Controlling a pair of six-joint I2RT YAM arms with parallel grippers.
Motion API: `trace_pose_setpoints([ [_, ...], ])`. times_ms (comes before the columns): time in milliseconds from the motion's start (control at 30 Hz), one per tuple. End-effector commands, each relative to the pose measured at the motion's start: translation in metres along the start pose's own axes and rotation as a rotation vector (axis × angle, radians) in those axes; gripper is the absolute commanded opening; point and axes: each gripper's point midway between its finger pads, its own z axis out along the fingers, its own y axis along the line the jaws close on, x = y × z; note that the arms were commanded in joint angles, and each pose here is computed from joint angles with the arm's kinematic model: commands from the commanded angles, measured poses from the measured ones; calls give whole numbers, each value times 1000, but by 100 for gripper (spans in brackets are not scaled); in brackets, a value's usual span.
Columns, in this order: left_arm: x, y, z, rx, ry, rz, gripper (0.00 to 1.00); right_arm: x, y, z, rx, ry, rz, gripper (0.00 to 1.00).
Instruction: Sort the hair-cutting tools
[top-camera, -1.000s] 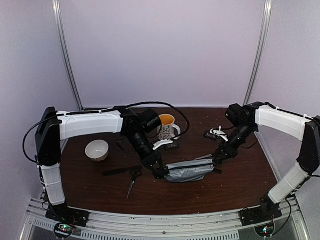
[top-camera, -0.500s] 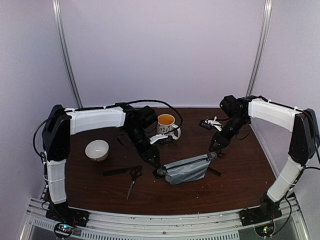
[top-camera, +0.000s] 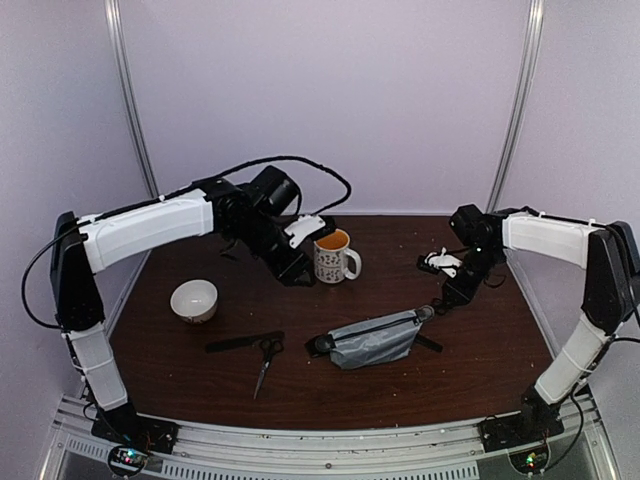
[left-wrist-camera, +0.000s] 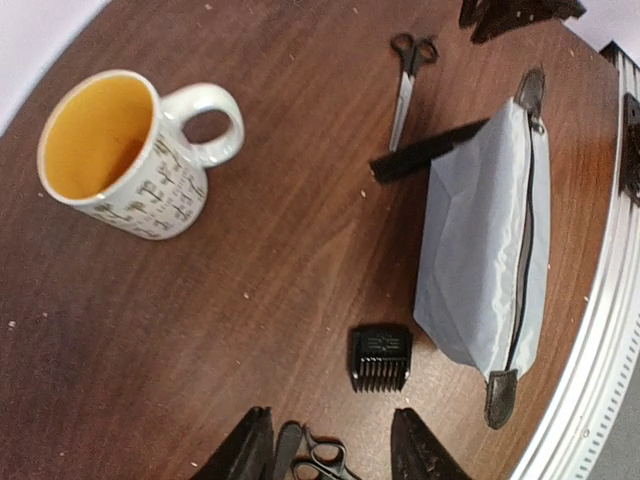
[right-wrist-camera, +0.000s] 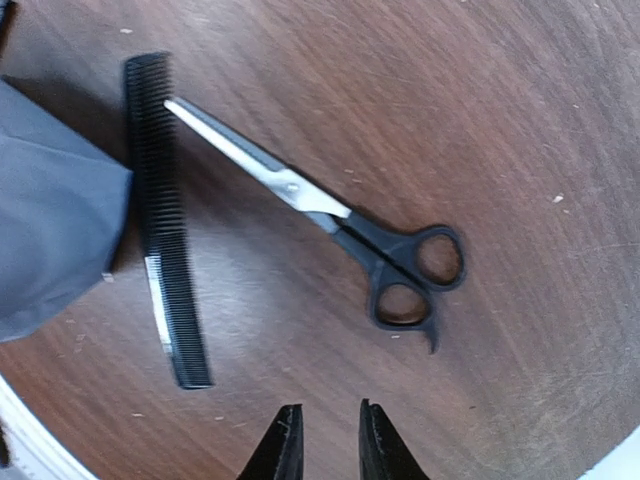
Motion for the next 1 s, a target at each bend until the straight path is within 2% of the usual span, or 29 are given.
trace_pose_setpoints([
  [0,-24,13,-21,-107,-172,6,44,1,-28,12,133,32,-30,19],
  [167,-10,16,-30,-157,-189,17,46,-4,-43,14,187,55,-32,17],
  [600,-10,15,-41,-165,-201,25,47,1,-51,54,124,184,-63,22],
  [967,-9,15,-37,-165,-192,32,47,4,-54,57,124,216,-52,23],
])
